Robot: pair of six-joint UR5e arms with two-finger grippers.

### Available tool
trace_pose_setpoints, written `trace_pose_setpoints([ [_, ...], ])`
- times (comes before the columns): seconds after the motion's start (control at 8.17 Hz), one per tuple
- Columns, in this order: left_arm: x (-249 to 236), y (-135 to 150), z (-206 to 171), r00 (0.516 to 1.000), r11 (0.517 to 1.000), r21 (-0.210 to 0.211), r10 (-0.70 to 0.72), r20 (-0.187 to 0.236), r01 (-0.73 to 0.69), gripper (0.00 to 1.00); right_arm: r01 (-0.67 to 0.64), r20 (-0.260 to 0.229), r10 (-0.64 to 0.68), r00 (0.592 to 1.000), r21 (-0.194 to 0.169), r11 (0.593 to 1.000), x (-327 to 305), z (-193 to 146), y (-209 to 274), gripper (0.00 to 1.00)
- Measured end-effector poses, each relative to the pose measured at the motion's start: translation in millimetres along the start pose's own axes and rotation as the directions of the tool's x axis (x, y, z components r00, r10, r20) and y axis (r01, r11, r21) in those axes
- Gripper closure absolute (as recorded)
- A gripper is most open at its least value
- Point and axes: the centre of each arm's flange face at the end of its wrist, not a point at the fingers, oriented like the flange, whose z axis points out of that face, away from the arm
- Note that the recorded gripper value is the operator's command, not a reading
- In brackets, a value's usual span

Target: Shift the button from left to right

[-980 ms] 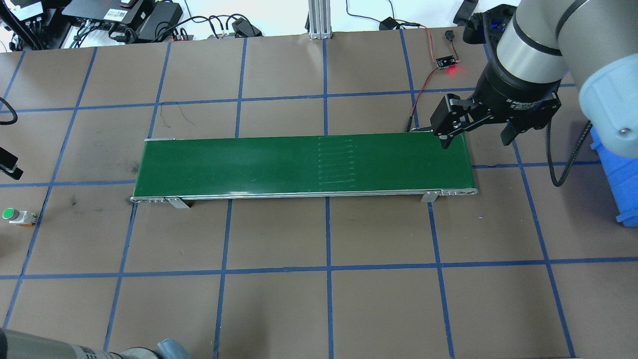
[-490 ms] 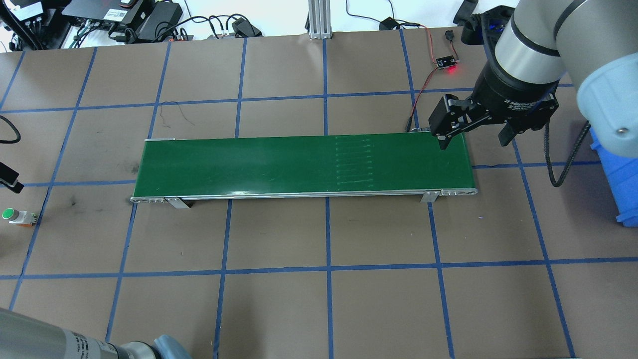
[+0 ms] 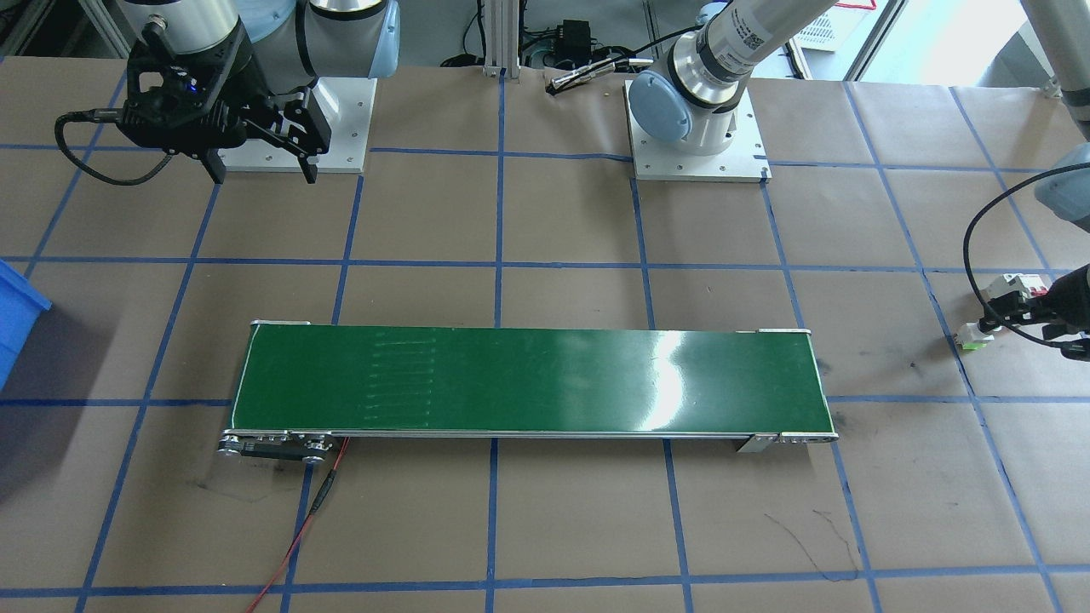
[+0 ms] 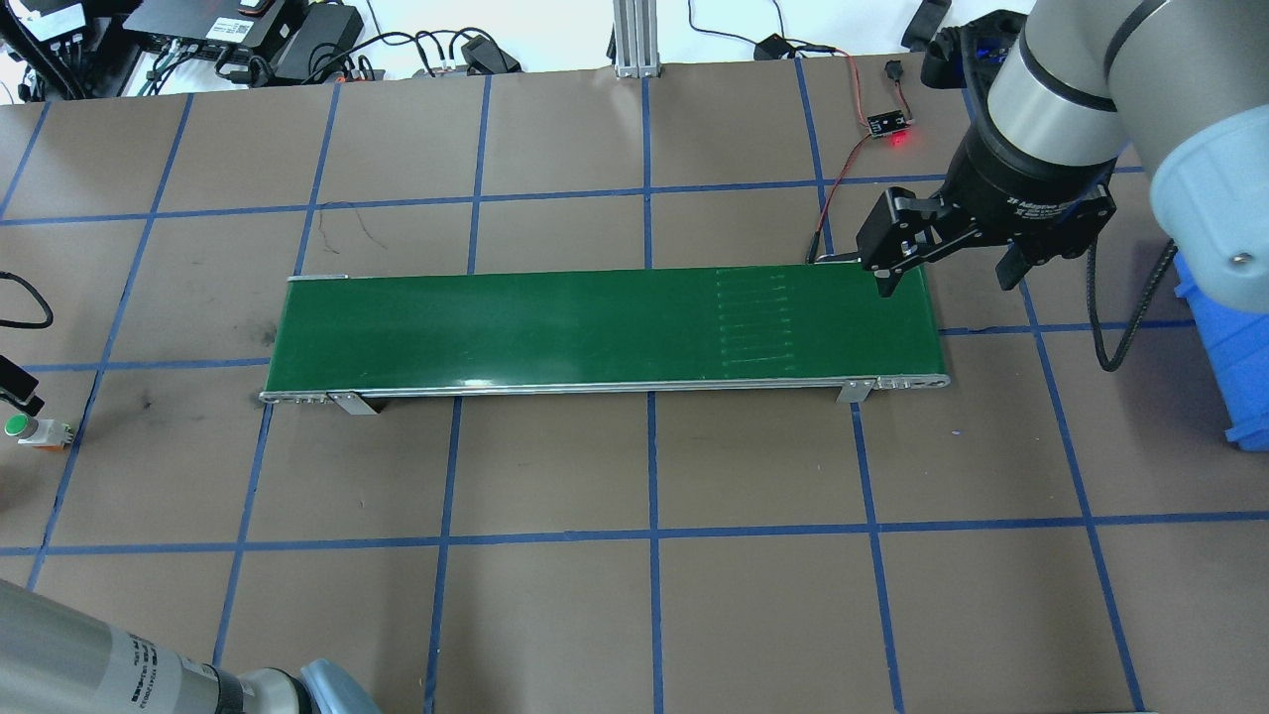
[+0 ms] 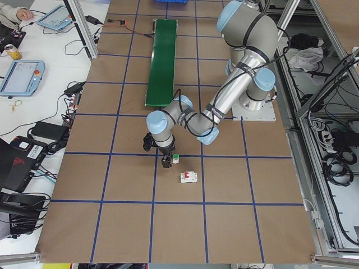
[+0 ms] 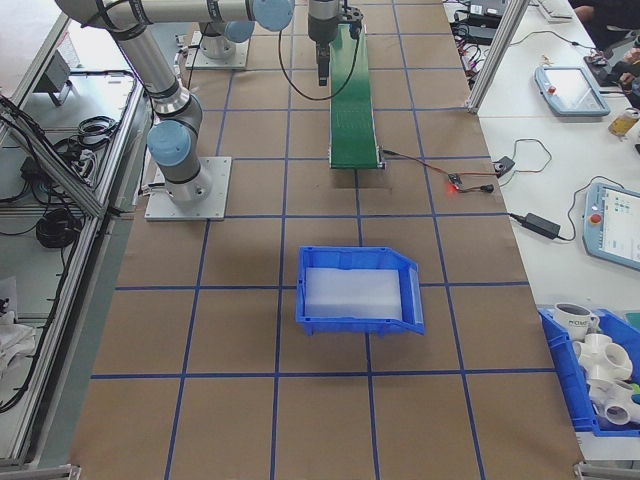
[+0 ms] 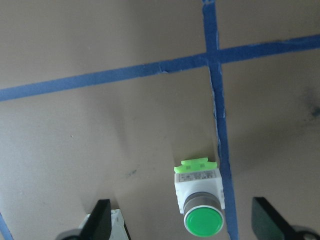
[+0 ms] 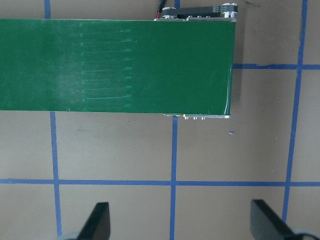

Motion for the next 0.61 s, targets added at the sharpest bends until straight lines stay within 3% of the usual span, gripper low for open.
trace_pose_setpoints([
  [0.61,3.2,-0.9,25.6,0.998,0.998,-0.031,-0.051,-0.033,0.050,0.00,0.001,-0.001,-0.001,1.000,-0.005,1.000,-0.5,0.2,1.0,0.00],
])
